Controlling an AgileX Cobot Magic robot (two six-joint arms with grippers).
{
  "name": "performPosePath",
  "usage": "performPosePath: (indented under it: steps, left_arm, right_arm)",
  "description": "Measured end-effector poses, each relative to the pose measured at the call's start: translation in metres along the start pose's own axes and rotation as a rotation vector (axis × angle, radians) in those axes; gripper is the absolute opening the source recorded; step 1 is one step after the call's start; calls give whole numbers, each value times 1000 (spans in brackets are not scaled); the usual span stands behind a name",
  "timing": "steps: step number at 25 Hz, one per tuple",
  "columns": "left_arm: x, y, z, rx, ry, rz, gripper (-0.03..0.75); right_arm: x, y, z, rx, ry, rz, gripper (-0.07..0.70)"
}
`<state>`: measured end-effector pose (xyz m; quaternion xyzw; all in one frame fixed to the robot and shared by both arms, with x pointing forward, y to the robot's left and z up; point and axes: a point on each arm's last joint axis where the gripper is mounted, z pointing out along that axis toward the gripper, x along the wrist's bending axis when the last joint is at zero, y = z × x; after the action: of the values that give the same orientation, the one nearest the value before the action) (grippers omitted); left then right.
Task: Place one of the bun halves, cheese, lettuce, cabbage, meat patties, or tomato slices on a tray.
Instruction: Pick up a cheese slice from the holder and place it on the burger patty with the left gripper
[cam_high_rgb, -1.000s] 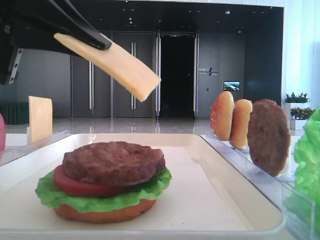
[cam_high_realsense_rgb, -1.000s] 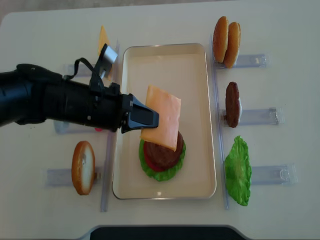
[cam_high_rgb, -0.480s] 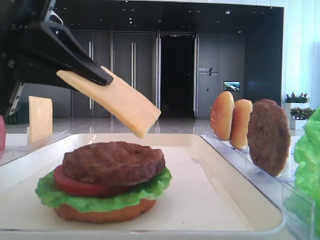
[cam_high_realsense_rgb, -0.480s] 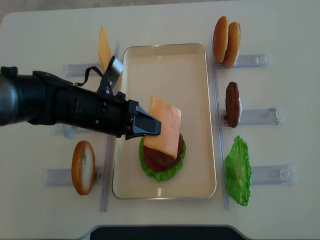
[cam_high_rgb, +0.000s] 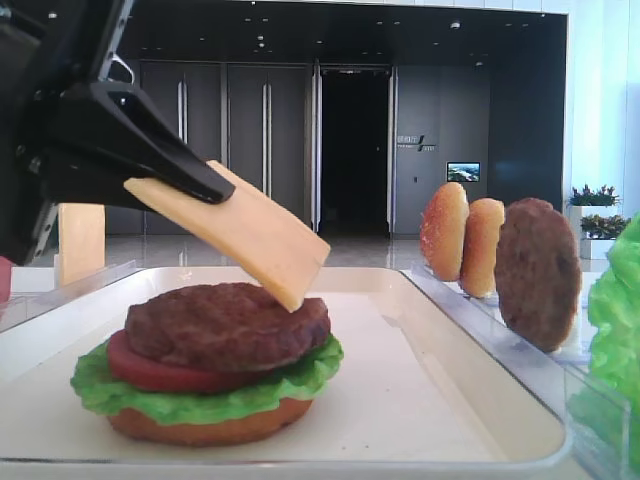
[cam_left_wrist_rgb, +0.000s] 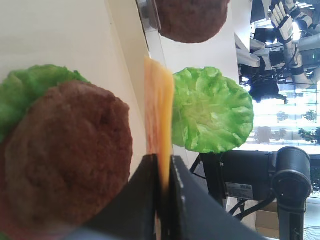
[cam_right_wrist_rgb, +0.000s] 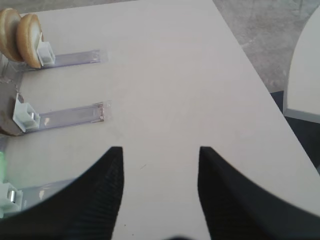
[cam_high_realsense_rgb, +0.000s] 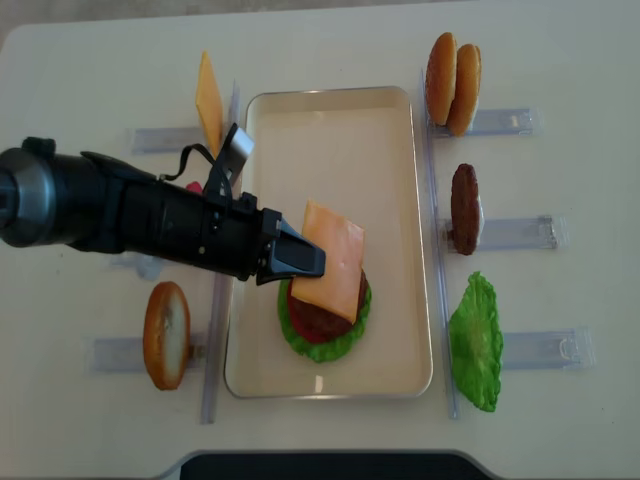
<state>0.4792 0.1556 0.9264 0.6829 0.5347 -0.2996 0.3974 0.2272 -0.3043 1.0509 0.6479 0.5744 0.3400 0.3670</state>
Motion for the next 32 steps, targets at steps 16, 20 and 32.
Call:
performPosePath:
  steps: [16,20,32]
  left_arm:
    - [5,1,4,-4,-20,6,26]
    - [8,1,6,2,-18,6,26]
    - [17,-1,12,18,-23,-15,26]
  right_arm:
    - [0,0,0,0,0,0,359]
    - [0,0,0,0,0,0,359]
    - [0,0,0,1,0,0,359]
